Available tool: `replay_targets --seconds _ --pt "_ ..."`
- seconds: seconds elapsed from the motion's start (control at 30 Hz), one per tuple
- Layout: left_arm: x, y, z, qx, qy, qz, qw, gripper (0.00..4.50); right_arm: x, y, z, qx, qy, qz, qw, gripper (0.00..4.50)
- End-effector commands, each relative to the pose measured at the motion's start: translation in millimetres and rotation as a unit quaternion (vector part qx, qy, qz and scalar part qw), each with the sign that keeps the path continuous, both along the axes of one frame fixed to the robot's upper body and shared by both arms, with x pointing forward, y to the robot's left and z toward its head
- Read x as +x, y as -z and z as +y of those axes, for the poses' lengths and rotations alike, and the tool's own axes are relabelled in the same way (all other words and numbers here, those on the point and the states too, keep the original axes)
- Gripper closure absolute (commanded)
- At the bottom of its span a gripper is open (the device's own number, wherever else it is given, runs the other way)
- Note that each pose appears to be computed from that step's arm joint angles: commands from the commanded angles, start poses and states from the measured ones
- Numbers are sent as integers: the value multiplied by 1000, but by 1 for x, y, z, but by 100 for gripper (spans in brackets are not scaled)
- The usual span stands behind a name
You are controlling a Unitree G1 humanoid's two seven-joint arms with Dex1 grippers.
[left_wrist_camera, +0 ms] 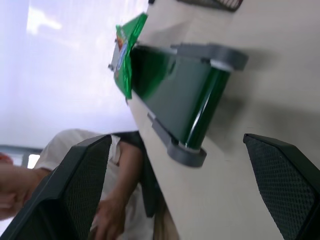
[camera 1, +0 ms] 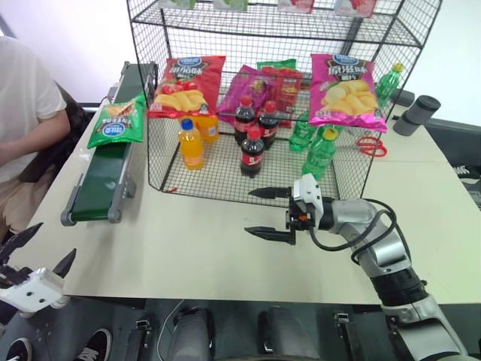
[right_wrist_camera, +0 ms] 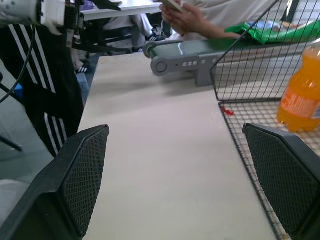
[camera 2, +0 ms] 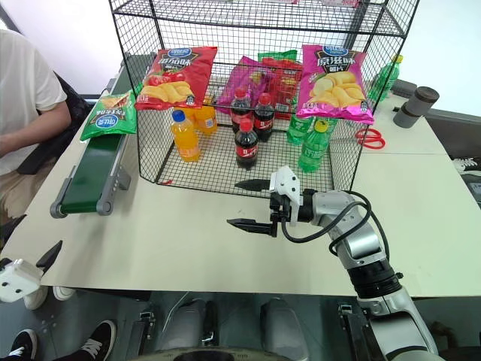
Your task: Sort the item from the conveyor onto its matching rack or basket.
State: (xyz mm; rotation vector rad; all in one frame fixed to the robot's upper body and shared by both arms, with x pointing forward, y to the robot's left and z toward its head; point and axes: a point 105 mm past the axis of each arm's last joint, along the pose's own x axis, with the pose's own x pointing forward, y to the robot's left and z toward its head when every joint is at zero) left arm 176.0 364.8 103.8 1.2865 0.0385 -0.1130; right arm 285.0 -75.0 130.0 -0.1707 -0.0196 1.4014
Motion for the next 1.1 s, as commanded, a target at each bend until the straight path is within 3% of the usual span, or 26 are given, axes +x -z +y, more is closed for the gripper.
replay_targets --seconds 0.03,0.63,1.1 --pt "0 -13 12 41 -21 -30 999 0 -1 -10 1 11 -9 -12 1000 3" --pt "41 -5 -11 20 30 -31 999 0 -3 -9 6 11 2 -18 1000 3" --pt "46 -8 -10 22 22 -39 999 0 -4 -5 2 5 8 -17 1000 3"
